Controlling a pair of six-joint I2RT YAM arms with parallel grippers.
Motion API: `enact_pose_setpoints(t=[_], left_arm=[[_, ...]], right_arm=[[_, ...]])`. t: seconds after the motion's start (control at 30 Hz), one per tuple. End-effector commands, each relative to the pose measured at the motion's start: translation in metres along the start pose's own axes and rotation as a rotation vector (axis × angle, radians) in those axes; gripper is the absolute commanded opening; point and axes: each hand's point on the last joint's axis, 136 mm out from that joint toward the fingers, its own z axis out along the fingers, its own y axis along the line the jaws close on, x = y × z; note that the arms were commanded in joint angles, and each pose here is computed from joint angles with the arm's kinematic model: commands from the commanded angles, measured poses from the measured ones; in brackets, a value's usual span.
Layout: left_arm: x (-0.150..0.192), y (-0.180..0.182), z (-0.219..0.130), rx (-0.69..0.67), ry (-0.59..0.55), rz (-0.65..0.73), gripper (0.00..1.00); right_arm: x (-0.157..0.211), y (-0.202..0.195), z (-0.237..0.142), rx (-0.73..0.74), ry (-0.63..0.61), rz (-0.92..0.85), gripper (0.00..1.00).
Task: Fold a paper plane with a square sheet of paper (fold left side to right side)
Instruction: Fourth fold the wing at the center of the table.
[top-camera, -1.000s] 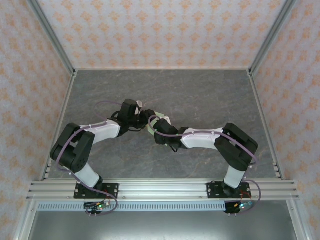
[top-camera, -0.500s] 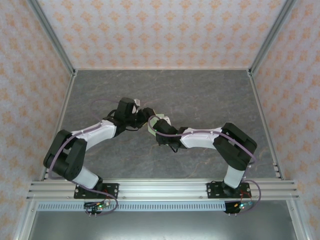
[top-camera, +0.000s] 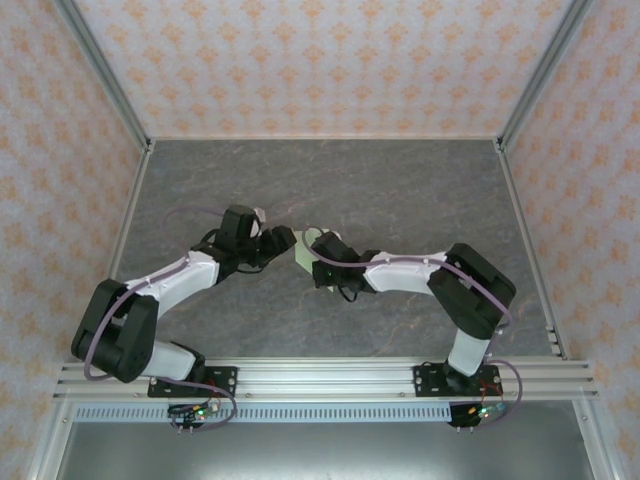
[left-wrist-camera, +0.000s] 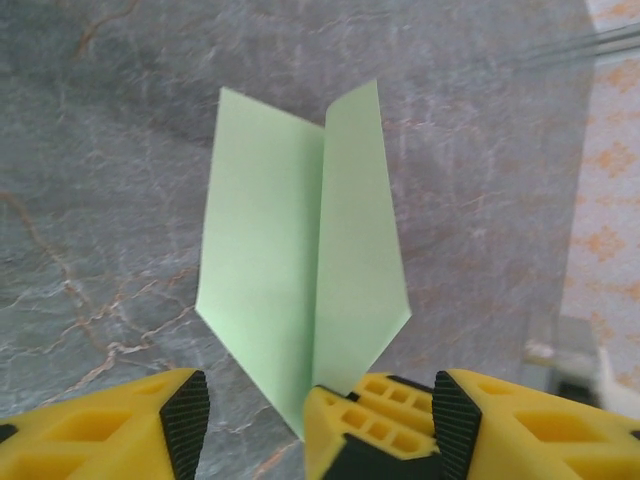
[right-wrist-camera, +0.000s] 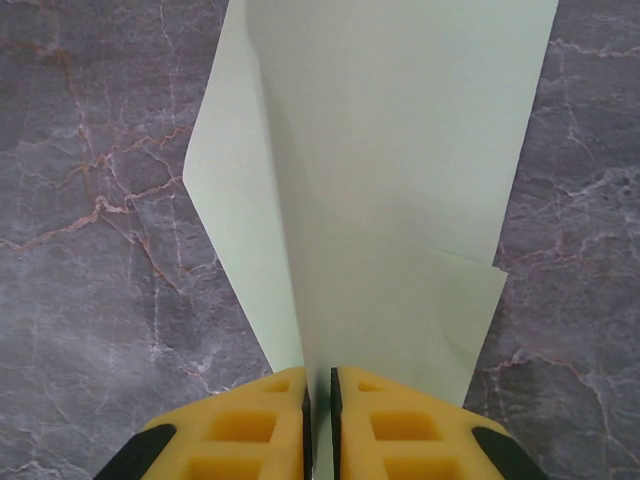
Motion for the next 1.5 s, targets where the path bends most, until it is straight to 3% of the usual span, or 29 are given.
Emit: enact_pose_setpoints(t=[0.0, 0.27, 0.7, 1.47], left_arm=[[0.006, 0.002, 0.009, 0.002, 0.020, 0.011, 0.61], [0.019, -0.018, 0.034, 0.021, 0.077, 0.049, 0.59], [0.024, -0.021, 0.061, 0.012, 0.107, 0.038, 0.42], [0.023, -0.019, 0.090, -0.019, 0.142, 0.030, 0.42]], right_arm=[[-0.008, 0.008, -0.009, -0.092, -0.009, 0.039, 0.16], [-0.002, -0.003, -0.006, -0.130, 0.057, 0.026, 0.15], [0.000, -0.011, 0.002, -0.220, 0.094, 0.077, 0.15], [0.002, -0.023, 0.011, -0.276, 0.105, 0.180, 0.15]])
